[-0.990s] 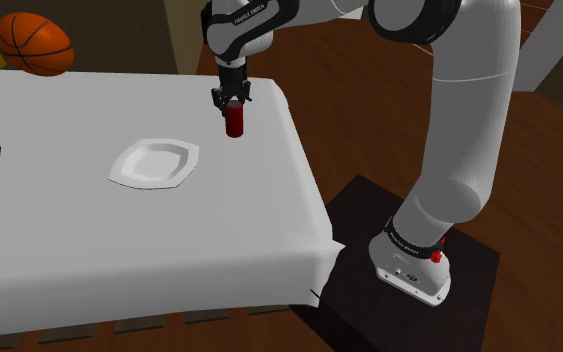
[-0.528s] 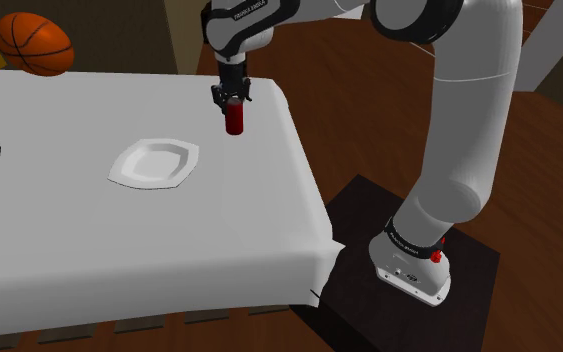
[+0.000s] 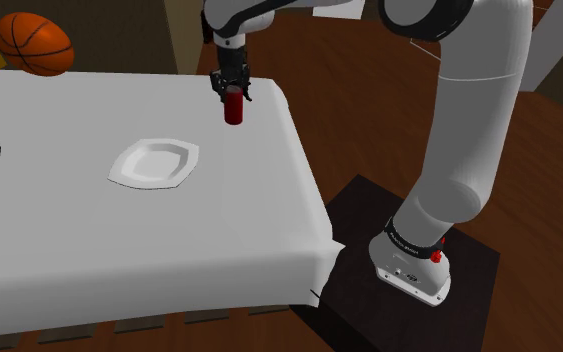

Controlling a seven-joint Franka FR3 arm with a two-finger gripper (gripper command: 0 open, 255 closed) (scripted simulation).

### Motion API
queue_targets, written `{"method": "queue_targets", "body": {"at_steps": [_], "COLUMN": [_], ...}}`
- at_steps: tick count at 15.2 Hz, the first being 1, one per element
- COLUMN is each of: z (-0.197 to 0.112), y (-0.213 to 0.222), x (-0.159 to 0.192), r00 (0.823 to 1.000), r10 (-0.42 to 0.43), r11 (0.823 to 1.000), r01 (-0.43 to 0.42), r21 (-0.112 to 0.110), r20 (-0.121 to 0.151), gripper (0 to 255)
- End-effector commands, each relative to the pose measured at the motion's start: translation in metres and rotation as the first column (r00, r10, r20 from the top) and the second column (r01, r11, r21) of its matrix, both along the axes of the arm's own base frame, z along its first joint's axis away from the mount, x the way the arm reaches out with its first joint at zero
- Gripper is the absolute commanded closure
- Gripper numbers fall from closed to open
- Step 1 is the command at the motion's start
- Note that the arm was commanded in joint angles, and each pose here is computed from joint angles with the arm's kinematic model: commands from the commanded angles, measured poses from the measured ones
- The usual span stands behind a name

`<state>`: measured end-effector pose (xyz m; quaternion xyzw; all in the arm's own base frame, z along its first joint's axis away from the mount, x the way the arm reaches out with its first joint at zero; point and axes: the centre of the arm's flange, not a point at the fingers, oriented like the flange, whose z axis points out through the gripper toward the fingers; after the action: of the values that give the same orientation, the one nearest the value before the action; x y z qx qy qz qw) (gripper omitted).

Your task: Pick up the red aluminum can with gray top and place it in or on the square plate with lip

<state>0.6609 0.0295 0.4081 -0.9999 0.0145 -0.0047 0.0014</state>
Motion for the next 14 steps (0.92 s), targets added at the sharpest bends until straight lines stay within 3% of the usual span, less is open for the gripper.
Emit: {"method": "queue_targets", "body": {"at_steps": [1, 6, 14], "z": [0.01, 0.036, 0.046], "y": [0.0, 0.0, 0.105], "x": [0.0, 0.0, 0.005], "r00": [1.0, 1.0, 1.0], "r10": [0.0, 0.0, 0.0], "r11": [1.0, 1.0, 1.0], "r01": [0.0, 0.0, 0.0], "r21": [0.0, 0.0, 0.0], "r20": [0.0, 0.0, 0.0], "gripper": [255, 255, 255]}}
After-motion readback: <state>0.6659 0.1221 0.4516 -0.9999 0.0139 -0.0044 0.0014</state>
